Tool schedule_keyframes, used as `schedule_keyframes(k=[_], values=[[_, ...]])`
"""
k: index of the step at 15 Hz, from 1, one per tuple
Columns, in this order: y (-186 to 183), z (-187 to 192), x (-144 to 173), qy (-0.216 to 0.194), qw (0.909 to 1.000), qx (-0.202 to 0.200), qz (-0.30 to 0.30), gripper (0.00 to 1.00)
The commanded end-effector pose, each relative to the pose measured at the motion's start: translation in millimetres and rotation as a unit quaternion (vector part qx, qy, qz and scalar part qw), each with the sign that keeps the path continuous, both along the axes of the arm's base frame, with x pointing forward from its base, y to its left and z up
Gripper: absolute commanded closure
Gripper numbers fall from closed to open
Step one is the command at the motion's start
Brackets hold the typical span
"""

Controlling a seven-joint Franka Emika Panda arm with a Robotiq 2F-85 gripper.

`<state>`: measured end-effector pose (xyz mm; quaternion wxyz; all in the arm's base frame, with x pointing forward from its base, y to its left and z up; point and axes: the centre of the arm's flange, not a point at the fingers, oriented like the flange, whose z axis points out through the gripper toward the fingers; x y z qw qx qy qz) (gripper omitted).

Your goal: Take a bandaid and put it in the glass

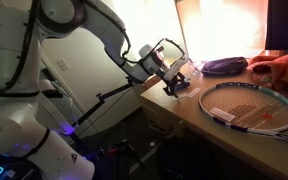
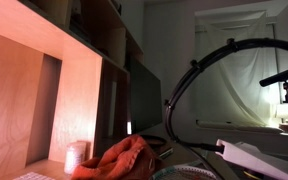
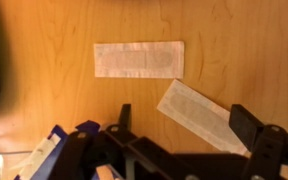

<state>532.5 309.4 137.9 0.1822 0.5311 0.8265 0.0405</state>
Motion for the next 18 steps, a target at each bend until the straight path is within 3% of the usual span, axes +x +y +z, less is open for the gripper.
schedule_keyframes(k=[1,13,18], values=[[0,0,0,0.0,1.0,0.0,0.0,0.0],[-16,-7,-9,0.035,0.9989,-0.021,-0.022,0.0],[-19,-9,-3,0.06,0.9982,0.001,0.008,0.0]])
